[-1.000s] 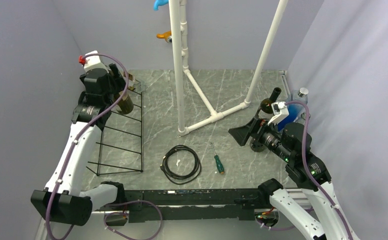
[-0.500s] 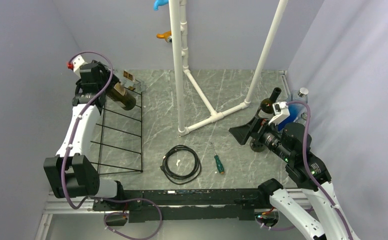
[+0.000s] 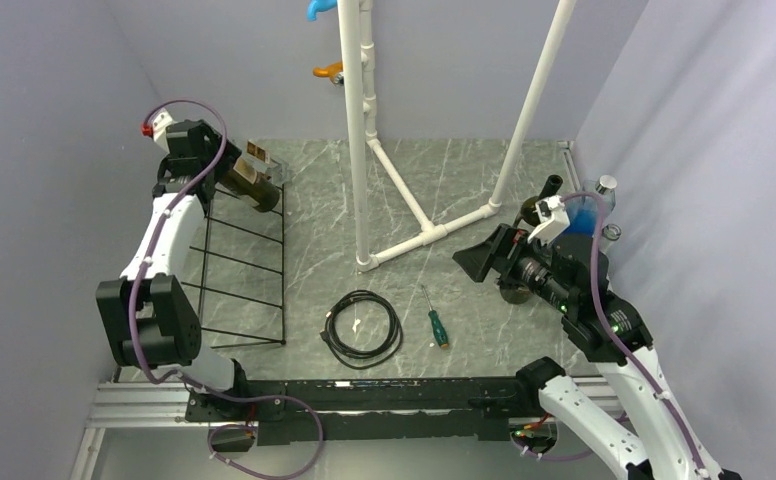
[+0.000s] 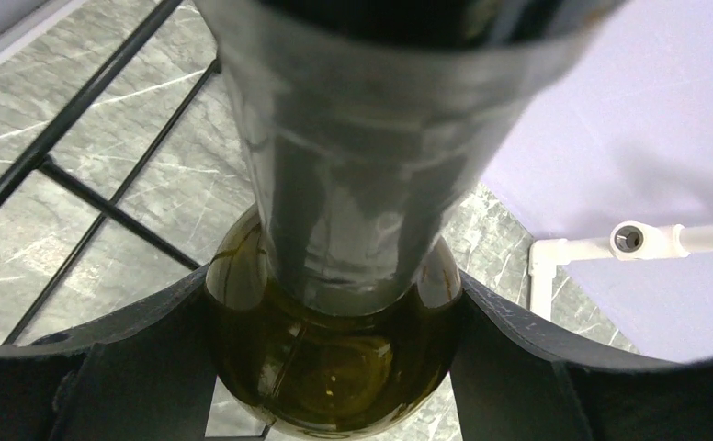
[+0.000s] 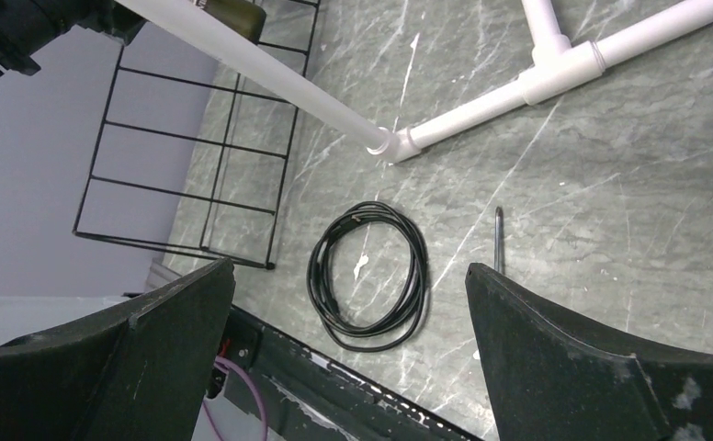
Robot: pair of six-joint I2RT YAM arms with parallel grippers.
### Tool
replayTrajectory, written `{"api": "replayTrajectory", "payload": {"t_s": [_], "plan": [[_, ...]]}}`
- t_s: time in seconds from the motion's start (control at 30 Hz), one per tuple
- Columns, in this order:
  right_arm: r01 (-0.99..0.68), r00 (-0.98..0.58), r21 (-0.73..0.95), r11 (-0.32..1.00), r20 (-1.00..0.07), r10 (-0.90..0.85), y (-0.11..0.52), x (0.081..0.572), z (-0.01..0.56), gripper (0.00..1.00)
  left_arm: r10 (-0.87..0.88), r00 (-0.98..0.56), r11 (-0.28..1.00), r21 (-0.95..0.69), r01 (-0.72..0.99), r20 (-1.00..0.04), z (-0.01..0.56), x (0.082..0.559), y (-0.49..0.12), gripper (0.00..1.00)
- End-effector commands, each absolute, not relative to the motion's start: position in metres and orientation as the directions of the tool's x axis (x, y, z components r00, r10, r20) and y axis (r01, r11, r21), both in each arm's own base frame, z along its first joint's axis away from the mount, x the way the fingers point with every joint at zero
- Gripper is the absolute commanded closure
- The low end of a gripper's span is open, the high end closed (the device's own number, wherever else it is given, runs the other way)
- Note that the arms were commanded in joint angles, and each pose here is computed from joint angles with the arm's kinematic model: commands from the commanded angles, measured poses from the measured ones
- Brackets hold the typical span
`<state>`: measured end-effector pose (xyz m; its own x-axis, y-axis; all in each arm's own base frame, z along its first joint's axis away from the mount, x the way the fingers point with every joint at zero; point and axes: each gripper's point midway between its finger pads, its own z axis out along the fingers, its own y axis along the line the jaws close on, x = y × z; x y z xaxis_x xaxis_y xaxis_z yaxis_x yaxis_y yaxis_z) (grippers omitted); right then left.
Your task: Put the wine bottle on the wine rack
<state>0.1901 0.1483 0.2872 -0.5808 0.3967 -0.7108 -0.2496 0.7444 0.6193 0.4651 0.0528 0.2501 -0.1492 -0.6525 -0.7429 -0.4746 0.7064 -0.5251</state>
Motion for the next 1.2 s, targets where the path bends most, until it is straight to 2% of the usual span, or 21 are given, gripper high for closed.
{"api": "replayTrajectory", "payload": {"t_s": [0.0,0.5,0.9,1.03,1.17], "plan": [[-0.264,-0.548,0.619,0.739,-0.727,0.413,0.150,0.197,0.306,0.00,-0.683,0.034,0.686,-0.656,-0.313,-0.730,0.320,0.498,0.051,1.00],[-0.258,-0.574,0.594,0.762,-0.729,0.373,0.158,0.214,0.301,0.00,-0.698,0.134,0.639,-0.697,-0.326,-0.703,0.281,0.523,0.065,1.00],[-0.252,-0.598,0.605,0.755,-0.711,0.370,0.167,0.225,0.297,0.00,-0.706,0.092,0.618,-0.675,-0.403,-0.702,0.242,0.520,0.069,1.00],[-0.216,-0.580,0.613,0.760,-0.707,0.405,0.160,0.224,0.308,0.01,-0.715,0.037,0.626,-0.662,-0.413,-0.699,0.229,0.517,0.063,1.00],[-0.234,-0.553,0.620,0.749,-0.718,0.422,0.158,0.221,0.335,0.01,-0.712,-0.040,0.647,-0.634,-0.424,-0.701,0.215,0.518,0.056,0.90]]}}
